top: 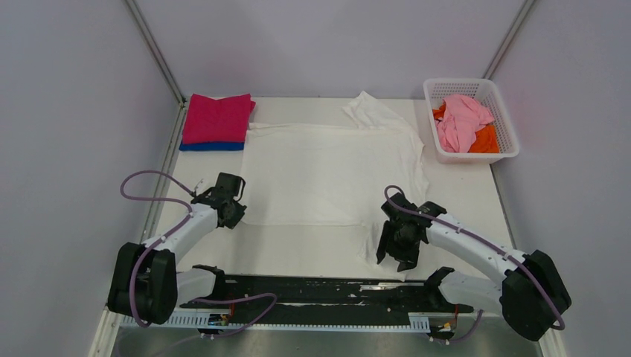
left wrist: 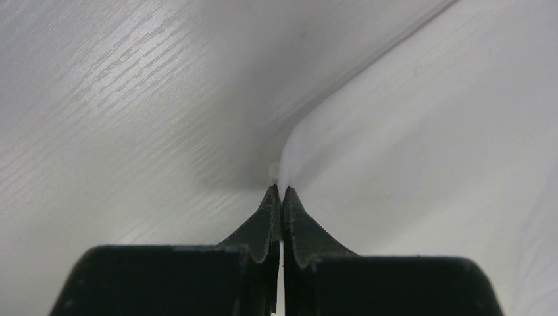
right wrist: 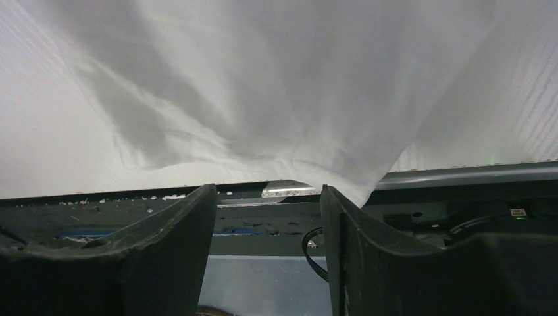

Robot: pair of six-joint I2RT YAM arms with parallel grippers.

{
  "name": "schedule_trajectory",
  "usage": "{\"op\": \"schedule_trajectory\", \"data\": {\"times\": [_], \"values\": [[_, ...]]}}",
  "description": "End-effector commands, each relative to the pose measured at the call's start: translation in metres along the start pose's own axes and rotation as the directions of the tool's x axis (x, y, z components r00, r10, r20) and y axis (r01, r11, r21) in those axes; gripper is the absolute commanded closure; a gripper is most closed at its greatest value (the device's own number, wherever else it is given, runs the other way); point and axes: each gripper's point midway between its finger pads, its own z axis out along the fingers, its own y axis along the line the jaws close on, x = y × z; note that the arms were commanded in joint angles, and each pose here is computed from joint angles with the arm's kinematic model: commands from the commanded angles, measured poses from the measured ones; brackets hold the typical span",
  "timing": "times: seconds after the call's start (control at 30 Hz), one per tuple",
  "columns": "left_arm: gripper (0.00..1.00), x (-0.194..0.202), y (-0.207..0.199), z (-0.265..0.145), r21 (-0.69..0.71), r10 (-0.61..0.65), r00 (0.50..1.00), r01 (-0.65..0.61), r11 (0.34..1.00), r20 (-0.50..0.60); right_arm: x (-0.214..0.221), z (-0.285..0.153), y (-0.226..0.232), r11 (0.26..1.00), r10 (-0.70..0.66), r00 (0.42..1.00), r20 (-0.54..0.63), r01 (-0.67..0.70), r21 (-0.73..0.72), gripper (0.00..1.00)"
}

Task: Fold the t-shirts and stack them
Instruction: Grab the side of the flattened tshirt closest away from the robot with both arms

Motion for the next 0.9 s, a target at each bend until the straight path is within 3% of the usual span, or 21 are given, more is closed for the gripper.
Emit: {"op": "schedule_trajectory", "data": {"times": [0.0,0.4,0.47,0.53,0.67,0.87], "values": [[1.0,-0.011,-0.003,-0.007,0.018,-0.012,0.999,0.011,1.0,0.039,0.002,0.005,-0.003,0.996,0.086,0.996,-0.006,-0.086,0.034,0.44],[1.0,-0.013,-0.002,-0.009,0.018,-0.01,0.999,0.009,1.0,0.047,-0.01,0.041,-0.01,0.988,0.113,0.993,0.031,-0.116,0.104,0.53],[1.0,-0.012,-0.002,-0.009,0.016,-0.01,0.999,0.01,1.0,0.044,-0.013,0.045,-0.007,0.989,0.11,0.993,0.04,-0.113,0.091,0.59],[1.0,-0.012,-0.001,-0.009,0.013,-0.009,0.999,0.009,1.0,0.043,-0.017,0.044,-0.006,0.991,0.099,0.993,0.057,-0.104,0.087,0.76],[1.0,-0.014,0.004,-0.012,-0.01,-0.006,0.999,0.006,1.0,0.05,-0.013,0.033,-0.007,0.993,0.074,0.996,0.042,-0.077,0.087,0.99],[1.0,-0.006,0.025,-0.02,-0.063,0.021,1.0,-0.019,0.998,0.019,0.008,0.015,-0.016,0.993,0.076,0.997,-0.031,-0.073,0.092,1.0]]}}
